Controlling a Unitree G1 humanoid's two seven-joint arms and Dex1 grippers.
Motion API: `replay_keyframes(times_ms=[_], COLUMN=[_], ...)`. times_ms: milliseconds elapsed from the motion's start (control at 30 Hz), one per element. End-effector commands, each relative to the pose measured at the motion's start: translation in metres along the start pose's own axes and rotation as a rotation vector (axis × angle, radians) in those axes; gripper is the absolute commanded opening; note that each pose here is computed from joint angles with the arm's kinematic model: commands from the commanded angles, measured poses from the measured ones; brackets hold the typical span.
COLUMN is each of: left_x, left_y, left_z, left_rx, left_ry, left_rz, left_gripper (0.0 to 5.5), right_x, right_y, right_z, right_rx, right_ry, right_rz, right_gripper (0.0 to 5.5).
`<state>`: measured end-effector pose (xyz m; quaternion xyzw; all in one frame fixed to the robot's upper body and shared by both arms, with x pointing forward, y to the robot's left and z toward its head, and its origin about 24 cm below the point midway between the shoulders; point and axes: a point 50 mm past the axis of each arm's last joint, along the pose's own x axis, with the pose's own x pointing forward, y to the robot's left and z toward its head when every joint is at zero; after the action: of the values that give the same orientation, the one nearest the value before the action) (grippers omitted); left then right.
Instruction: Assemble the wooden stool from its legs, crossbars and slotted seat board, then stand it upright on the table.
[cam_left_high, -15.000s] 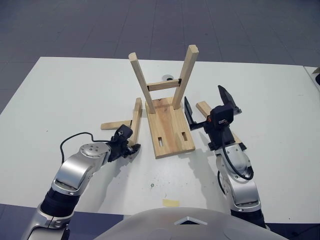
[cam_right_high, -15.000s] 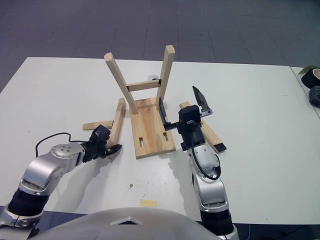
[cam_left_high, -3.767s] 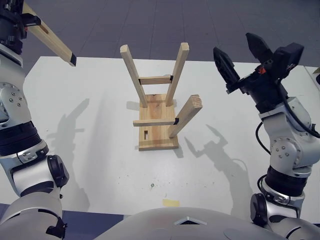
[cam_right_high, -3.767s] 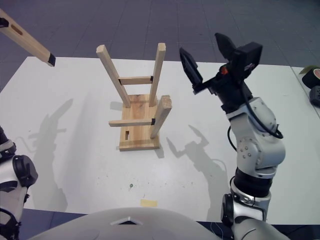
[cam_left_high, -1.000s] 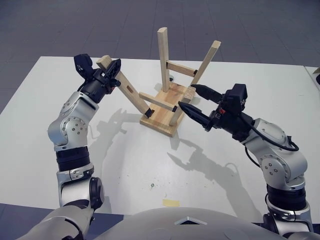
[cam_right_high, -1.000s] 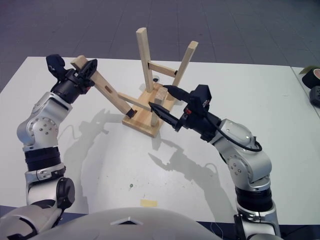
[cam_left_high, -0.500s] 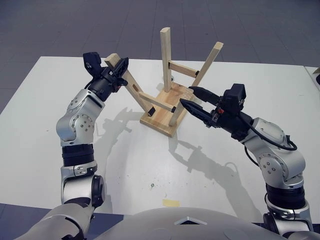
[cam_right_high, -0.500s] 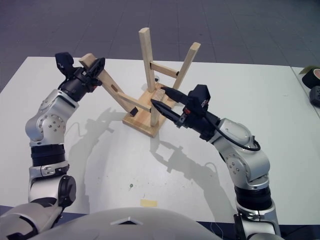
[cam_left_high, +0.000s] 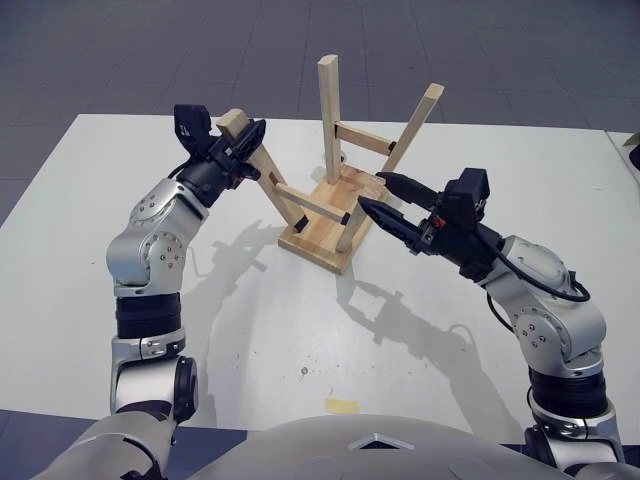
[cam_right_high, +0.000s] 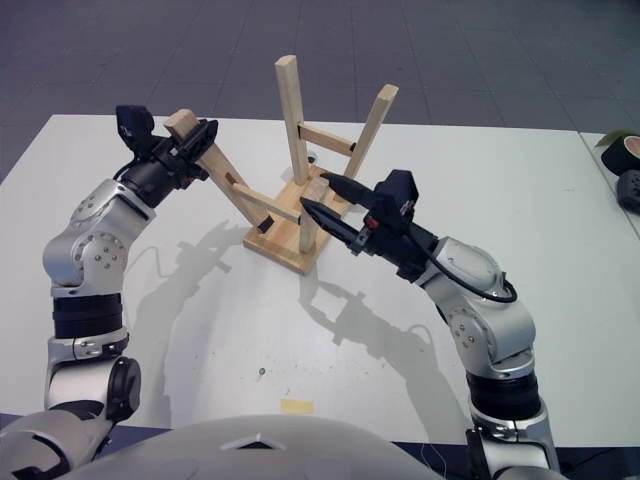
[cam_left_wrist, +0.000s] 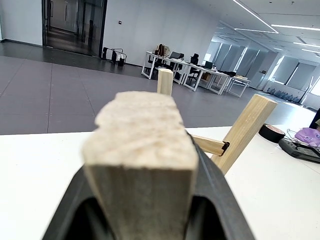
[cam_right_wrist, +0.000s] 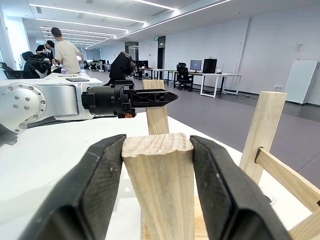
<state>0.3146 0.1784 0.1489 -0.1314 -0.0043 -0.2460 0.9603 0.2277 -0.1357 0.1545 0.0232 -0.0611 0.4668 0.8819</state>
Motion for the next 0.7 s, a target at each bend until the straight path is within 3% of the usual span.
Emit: replay_keyframes(times_ms=[33, 300, 700], left_x=[-0.005, -0.005, -0.001], left_y=[0.008, 0.004, -0.004], left_z=[-0.013, -0.02, -0.019], left_rx=[0.031, 0.034, 0.142], left_ry=[0.087, 0.11, 0.144], left_rz=[0.047, 0.034, -0.027], left_gripper=[1.03, 1.03, 1.03], right_x=[0.0, -0.004, 0.0], right_y=[0.001, -0.002, 0.007], right_z=[-0.006, -0.006, -0.015], right_rx=[0.001, 0.061, 0.034], right_ry=[0.027, -0.064, -0.007], right_rz=[-0.031, -0.089, -0.054], right_gripper=[2.13, 2.12, 2.12])
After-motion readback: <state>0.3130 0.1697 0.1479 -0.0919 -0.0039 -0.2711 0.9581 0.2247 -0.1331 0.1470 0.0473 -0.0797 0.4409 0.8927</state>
